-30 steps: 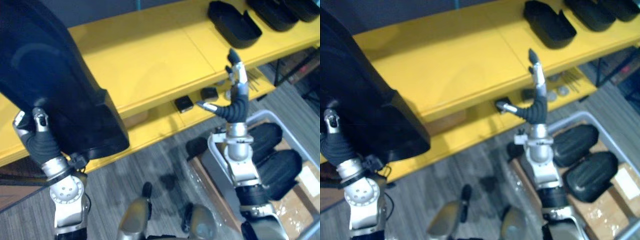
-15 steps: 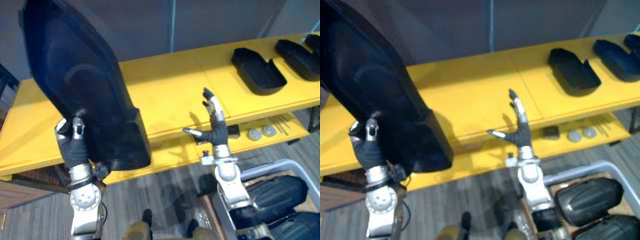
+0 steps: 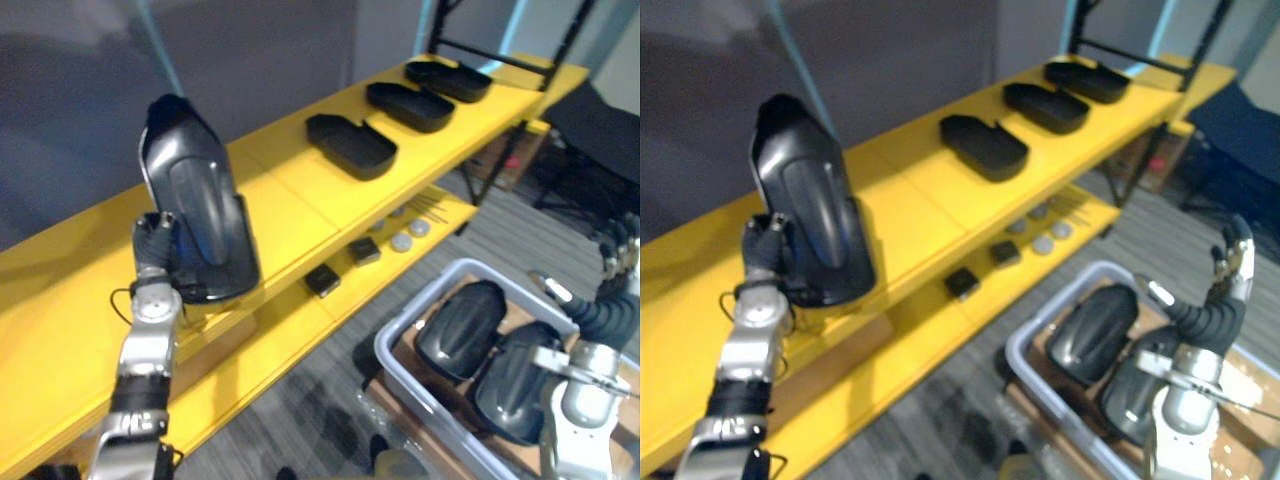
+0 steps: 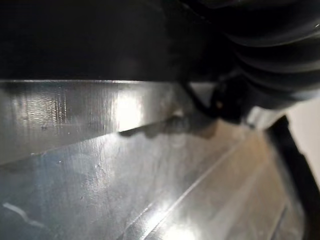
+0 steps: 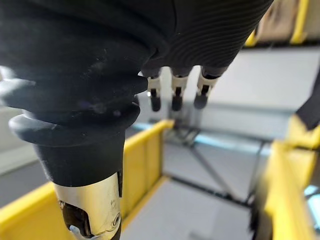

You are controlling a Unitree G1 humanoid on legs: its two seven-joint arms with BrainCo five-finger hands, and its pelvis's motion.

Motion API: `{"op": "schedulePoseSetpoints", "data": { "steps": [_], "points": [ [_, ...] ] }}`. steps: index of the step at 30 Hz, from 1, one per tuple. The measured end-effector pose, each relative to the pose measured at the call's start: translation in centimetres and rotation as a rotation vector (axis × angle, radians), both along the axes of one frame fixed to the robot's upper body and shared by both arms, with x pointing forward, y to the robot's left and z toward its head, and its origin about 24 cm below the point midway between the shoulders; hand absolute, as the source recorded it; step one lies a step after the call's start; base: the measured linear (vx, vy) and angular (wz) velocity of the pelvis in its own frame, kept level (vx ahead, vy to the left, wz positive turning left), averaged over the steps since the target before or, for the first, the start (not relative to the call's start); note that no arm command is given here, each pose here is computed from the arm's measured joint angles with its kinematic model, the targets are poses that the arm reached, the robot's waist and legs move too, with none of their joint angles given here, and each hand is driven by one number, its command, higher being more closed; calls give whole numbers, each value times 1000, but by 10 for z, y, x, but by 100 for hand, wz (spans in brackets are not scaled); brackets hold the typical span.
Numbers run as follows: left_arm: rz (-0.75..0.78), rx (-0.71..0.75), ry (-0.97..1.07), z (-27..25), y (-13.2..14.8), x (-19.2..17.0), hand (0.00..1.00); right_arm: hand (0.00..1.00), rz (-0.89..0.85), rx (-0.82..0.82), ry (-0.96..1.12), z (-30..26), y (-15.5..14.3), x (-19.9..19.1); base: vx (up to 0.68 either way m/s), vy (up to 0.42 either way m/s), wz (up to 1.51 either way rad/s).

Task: Walk over and take plastic housings, then place them on the shelf

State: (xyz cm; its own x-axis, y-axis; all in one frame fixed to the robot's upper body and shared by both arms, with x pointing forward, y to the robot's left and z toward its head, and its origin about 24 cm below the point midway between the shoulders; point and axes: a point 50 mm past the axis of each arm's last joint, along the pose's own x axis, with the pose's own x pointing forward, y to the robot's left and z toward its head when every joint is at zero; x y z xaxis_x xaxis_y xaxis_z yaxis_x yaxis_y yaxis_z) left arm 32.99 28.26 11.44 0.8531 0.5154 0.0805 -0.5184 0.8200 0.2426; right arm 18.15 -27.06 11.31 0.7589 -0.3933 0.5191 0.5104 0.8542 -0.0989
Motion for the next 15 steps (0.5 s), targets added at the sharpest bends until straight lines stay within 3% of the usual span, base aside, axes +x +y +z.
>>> {"op": "schedulePoseSetpoints", "data": {
  "steps": [6, 15],
  "points": [
    [150, -175, 58, 23, 18, 28, 100, 0, 141, 38, 73, -15, 20, 1, -4, -7, -25],
    [313, -297, 195, 12, 33, 26, 100, 0, 182, 59, 77, -14, 35, 4, -51, -30, -10]
  ]
}}
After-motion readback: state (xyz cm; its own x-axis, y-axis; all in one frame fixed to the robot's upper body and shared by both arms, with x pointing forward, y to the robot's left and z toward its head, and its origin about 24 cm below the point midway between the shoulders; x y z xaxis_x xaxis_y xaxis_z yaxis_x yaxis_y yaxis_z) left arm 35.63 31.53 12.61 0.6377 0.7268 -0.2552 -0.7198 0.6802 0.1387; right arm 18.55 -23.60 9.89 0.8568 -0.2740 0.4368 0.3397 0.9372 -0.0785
